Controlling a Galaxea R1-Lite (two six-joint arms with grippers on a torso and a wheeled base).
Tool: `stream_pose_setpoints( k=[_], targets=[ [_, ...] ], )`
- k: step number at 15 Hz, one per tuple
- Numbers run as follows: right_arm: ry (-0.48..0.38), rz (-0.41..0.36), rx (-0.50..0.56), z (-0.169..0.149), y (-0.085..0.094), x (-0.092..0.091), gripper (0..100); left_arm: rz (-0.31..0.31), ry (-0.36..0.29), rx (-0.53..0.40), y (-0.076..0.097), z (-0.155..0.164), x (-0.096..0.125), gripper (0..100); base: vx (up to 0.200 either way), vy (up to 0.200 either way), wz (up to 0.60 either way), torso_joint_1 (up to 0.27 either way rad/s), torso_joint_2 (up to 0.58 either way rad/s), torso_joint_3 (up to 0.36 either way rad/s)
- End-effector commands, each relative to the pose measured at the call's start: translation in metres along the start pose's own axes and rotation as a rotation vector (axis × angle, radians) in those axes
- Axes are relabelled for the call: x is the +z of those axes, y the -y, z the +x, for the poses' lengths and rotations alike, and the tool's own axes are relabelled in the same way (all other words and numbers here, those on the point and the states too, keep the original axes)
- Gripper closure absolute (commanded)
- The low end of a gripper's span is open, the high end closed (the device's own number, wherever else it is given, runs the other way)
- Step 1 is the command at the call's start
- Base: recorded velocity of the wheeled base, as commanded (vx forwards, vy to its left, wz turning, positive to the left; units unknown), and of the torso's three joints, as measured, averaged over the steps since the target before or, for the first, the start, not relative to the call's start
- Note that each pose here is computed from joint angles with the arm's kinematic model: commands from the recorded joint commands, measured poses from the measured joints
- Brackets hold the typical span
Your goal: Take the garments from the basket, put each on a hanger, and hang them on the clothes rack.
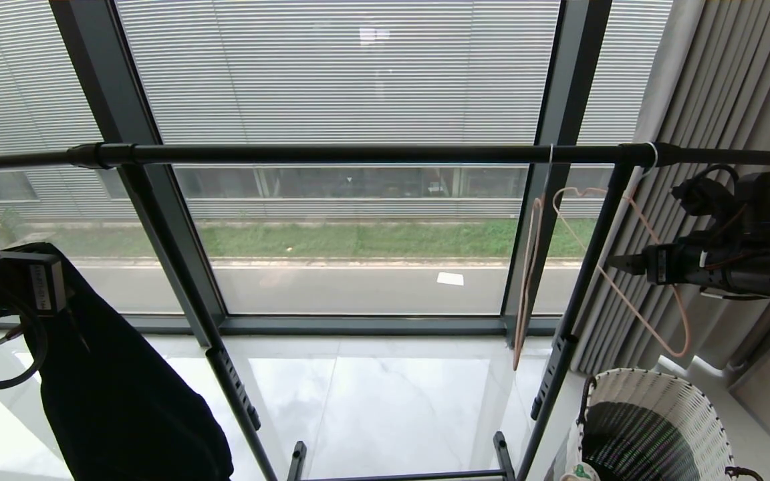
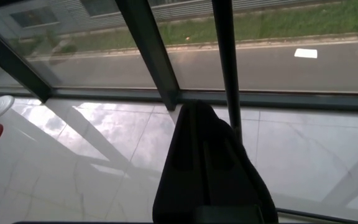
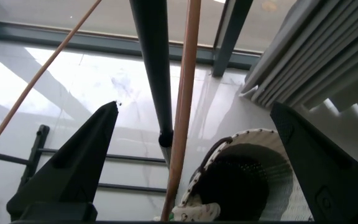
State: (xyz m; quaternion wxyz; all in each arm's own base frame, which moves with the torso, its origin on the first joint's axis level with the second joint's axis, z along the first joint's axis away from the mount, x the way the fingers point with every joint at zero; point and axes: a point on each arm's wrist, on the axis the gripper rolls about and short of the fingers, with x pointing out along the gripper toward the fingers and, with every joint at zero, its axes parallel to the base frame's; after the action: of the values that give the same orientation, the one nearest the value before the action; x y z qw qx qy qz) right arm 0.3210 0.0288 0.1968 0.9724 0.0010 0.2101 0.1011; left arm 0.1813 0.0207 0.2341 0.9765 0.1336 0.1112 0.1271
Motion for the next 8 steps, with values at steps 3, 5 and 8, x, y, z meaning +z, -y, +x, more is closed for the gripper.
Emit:
stream_pose_setpoints(
  k=[3, 5, 8],
  targets=[
    [-0.003, -0.004, 0.010, 0.0014, -0.0030, -0.0005, 0, 0.001, -0.005, -0.001, 0.0004, 0.0012, -0.0009, 100, 0.000, 0.000, 0.00, 0.000, 0.00, 0.000],
    [-0.003, -0.005, 0.013, 0.0015, -0.0040, -0.0005, 100, 0.001, -0.005, -0.001, 0.0004, 0.0012, -0.0009, 100, 0.000, 0.000, 0.00, 0.000, 0.00, 0.000],
    [0.002, -0.008, 0.017, -0.0002, -0.0057, 0.0004, 100, 0.001, -0.004, 0.000, 0.0003, 0.0008, -0.0007, 100, 0.000, 0.000, 0.00, 0.000, 0.00, 0.000]
  ],
)
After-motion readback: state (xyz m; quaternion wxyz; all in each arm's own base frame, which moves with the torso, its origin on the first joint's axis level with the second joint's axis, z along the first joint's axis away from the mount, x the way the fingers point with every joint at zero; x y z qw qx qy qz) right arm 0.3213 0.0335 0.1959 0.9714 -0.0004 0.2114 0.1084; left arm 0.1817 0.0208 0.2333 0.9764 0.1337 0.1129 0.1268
